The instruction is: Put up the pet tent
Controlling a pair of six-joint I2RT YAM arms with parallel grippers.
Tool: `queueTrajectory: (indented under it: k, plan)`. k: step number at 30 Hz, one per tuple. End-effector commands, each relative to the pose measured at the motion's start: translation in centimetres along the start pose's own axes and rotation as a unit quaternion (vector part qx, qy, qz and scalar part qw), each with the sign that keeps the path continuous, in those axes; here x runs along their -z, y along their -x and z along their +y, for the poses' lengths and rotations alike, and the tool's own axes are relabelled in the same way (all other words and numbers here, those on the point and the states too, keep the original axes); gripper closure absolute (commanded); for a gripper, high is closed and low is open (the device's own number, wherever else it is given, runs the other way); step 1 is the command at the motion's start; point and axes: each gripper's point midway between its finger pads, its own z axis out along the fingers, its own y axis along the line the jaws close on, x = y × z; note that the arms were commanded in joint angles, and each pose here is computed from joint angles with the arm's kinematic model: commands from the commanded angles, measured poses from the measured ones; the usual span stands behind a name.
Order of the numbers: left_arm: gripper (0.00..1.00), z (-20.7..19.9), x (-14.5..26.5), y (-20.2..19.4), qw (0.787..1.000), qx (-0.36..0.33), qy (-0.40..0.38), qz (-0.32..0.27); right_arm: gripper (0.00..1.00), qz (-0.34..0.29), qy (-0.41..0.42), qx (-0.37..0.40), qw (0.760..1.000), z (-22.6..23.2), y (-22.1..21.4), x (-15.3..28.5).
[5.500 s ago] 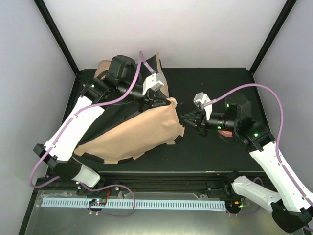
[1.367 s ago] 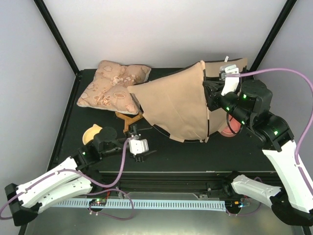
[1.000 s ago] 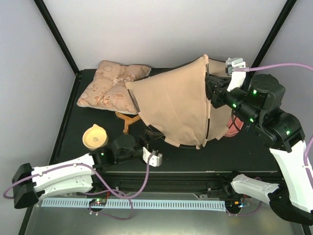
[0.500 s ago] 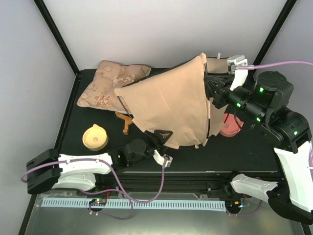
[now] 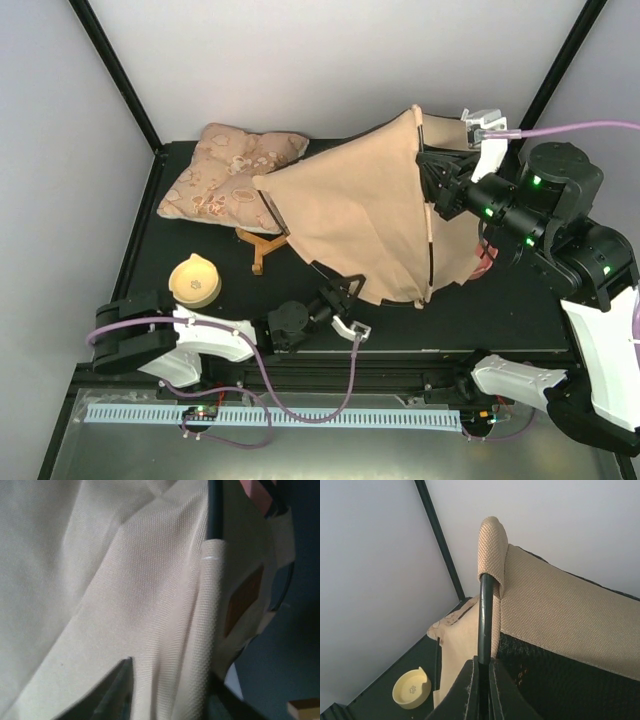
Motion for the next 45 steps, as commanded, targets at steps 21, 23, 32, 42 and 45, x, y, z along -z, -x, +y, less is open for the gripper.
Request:
queueTrajectory:
  k: [21, 23, 32, 42, 45]
  plan:
    - [0.99, 19.3, 0.8, -6.2, 0.883, 0.432, 0.162, 0.088, 0.21, -0.189, -0.065, 0.141, 0.97, -0.2, 7.2, 10.0]
    - [0.98, 22.2, 0.5, -8.1, 0.847, 0.5, 0.157, 0.093, 0.21, -0.211, -0.055, 0.147, 0.965, 0.2, 7.0, 11.3]
    - [0.98, 27.0, 3.0, -15.3, 0.699, 0.69, 0.168, 0.086, 0.24, -0.116, 0.113, 0.149, 0.975, 4.0, -1.5, 7.8]
    - [0.98, 30.6, 14.2, -28.2, 0.622, 0.676, 0.309, 0.245, 0.26, -0.087, 0.188, 0.073, 0.976, 4.2, -9.1, 4.8]
    - [0.98, 30.5, 16.4, -30.2, 0.618, 0.663, 0.316, 0.282, 0.27, -0.089, 0.203, 0.061, 0.973, 4.1, -10.9, 3.9]
